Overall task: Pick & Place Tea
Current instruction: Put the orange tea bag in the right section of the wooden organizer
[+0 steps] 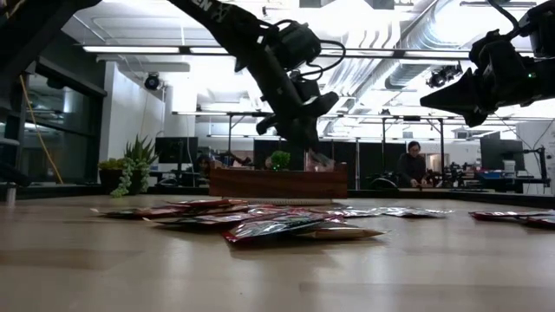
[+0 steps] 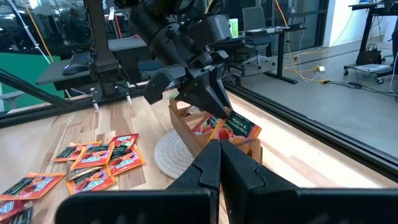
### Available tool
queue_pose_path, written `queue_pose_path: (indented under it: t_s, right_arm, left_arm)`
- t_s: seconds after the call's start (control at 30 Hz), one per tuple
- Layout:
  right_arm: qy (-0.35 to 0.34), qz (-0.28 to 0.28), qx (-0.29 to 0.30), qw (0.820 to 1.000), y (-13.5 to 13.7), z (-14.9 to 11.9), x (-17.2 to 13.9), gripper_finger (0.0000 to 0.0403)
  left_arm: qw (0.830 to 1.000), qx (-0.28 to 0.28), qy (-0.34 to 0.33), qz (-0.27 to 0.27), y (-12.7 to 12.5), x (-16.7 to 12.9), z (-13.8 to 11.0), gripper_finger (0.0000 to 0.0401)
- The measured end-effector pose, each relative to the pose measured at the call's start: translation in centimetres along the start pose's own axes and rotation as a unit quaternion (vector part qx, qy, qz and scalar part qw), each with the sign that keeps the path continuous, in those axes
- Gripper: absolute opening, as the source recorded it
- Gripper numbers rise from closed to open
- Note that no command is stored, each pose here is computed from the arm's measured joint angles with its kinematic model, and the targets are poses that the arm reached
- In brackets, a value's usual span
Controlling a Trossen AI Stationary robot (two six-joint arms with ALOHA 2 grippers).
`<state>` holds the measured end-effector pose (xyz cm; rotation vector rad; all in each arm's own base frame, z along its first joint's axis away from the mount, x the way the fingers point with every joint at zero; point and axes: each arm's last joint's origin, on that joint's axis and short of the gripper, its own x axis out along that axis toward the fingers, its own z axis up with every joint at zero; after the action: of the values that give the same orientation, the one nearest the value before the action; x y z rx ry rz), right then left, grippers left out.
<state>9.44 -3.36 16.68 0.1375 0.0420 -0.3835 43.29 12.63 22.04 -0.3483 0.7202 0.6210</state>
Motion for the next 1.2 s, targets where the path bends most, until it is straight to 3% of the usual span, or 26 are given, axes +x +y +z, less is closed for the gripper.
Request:
queue_pose_path:
  t_s: [0.23,0.43,0.73,1.03,1.2]
  right_arm:
    - [0.0,0.0,0.0,1.0,0.0,0.0,0.0,0.0]
    - [0.0,0.0,0.0,1.0,0.0,0.0,0.0,0.0]
    - [0.0,0.0,0.0,1.0,0.0,0.0,0.0,0.0]
    - [0.0,0.0,0.0,1.0,0.0,0.0,0.0,0.0]
    - [0.0,0.0,0.0,1.0,0.0,0.0,0.0,0.0]
  left_arm:
    - [0.999,0.011,0.015,0.049,0.4,0.0,-0.5,0.0177]
    - [0.997,0.025,0.018,0.071,0.6,-0.1,-0.6,0.0223]
    - [0.997,0.034,0.02,0.069,0.3,-0.3,-0.7,0.0234]
    - [0.997,0.04,-0.001,0.069,0.5,-2.5,0.5,0.0234]
    - [0.996,0.058,0.037,0.053,0.4,-4.5,0.2,0.0234]
